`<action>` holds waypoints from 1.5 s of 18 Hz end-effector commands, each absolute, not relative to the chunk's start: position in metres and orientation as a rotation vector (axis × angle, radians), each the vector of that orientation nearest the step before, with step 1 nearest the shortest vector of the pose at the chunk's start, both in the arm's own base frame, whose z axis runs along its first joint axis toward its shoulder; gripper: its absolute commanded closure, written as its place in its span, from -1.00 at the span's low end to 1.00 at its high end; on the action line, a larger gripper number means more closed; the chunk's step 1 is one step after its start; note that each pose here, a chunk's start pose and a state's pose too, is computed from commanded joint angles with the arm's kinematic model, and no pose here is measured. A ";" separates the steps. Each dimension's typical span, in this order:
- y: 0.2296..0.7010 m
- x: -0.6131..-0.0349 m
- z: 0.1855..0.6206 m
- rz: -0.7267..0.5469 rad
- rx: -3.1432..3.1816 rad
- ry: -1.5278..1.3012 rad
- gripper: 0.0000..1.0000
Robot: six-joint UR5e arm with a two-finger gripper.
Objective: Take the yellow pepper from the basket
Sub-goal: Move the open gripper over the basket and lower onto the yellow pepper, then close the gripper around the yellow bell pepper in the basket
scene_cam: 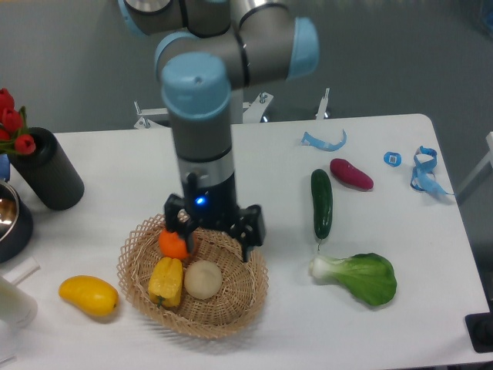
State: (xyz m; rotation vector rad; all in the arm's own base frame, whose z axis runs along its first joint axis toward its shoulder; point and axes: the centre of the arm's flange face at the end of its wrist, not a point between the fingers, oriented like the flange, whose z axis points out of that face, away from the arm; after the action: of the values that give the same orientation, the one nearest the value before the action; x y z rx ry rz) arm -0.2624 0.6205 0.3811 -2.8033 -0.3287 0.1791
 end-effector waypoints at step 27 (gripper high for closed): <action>0.635 -0.228 0.246 0.126 -2.939 -0.061 -1.00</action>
State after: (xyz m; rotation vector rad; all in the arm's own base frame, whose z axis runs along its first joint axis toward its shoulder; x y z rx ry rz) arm -0.2281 0.6350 0.2463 -2.9395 -0.0613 0.1258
